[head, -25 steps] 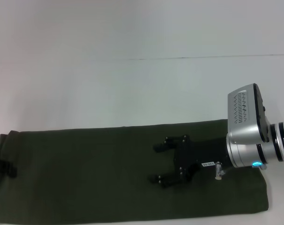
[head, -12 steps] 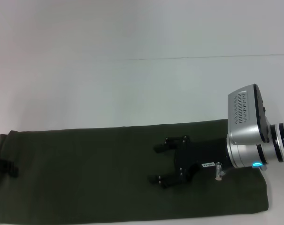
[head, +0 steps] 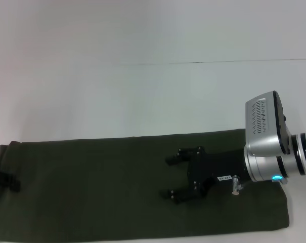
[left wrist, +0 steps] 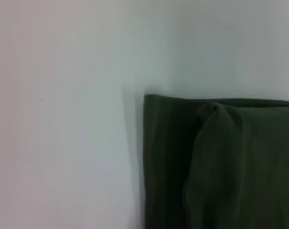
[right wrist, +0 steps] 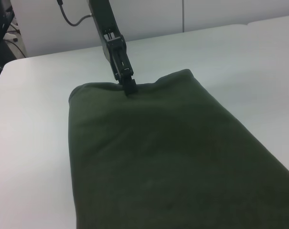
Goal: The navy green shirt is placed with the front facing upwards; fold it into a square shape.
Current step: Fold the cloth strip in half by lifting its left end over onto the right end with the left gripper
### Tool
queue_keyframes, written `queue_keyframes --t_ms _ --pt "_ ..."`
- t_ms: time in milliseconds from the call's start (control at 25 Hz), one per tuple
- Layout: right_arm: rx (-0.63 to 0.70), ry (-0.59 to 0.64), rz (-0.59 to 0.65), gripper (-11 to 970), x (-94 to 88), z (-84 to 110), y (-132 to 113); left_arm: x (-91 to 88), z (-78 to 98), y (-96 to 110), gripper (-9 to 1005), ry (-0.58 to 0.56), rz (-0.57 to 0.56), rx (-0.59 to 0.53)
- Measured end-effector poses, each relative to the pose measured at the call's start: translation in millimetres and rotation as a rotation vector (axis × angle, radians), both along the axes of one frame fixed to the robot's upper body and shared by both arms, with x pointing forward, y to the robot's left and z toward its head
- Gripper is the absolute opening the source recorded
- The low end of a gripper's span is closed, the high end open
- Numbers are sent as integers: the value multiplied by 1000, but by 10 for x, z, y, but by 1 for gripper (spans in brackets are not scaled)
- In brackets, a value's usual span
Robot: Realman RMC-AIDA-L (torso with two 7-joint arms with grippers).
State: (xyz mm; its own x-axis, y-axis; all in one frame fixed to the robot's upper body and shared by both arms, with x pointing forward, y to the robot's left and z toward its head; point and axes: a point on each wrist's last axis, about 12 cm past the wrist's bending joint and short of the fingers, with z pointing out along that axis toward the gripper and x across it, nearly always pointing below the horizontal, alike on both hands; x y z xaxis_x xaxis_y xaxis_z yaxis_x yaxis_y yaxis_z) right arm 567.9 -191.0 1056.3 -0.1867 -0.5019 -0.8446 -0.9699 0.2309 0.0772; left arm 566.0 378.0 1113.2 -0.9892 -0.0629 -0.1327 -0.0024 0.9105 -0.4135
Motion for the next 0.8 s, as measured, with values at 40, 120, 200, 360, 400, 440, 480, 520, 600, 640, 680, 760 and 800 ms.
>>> queue_keyframes --t_ms 40,120,200,360,400,440,480,520,600,640,680,760,800 --pt "0 0 0 916 0 0 0 -1 -3 -2 876 1 2 -1" --pt "0 0 0 916 0 0 0 -6 -17 -9 872 7 5 -8" --pt "0 0 0 916 0 0 0 -11 -30 -15 869 11 5 -14" --pt "0 1 -1 916 -3 -3 -3 -11 -36 -23 861 15 10 -22" --pt "0 1 -1 916 -3 -4 -3 -10 -34 -26 859 16 12 -26" --pt "0 1 -1 916 -4 -4 -4 -9 -33 -31 858 16 14 -33" --pt "0 1 -1 916 -4 -4 -4 -9 -33 -36 856 17 16 -39" --pt "-1 1 -1 916 -5 -6 -5 -8 -35 -40 854 18 19 -47" --pt "-1 2 -1 916 -9 -9 -7 -11 -45 -48 850 22 21 -56" --pt "-1 3 -1 916 -11 -10 -9 -13 -53 -50 848 25 21 -57" --pt "0 4 -1 916 -13 -11 -9 -15 -58 -52 847 27 23 -58" --pt "1 4 0 916 -15 -10 -9 -18 -67 -55 843 30 25 -61" --pt "1 4 0 916 -15 -10 -8 -19 -71 -56 841 31 27 -63"
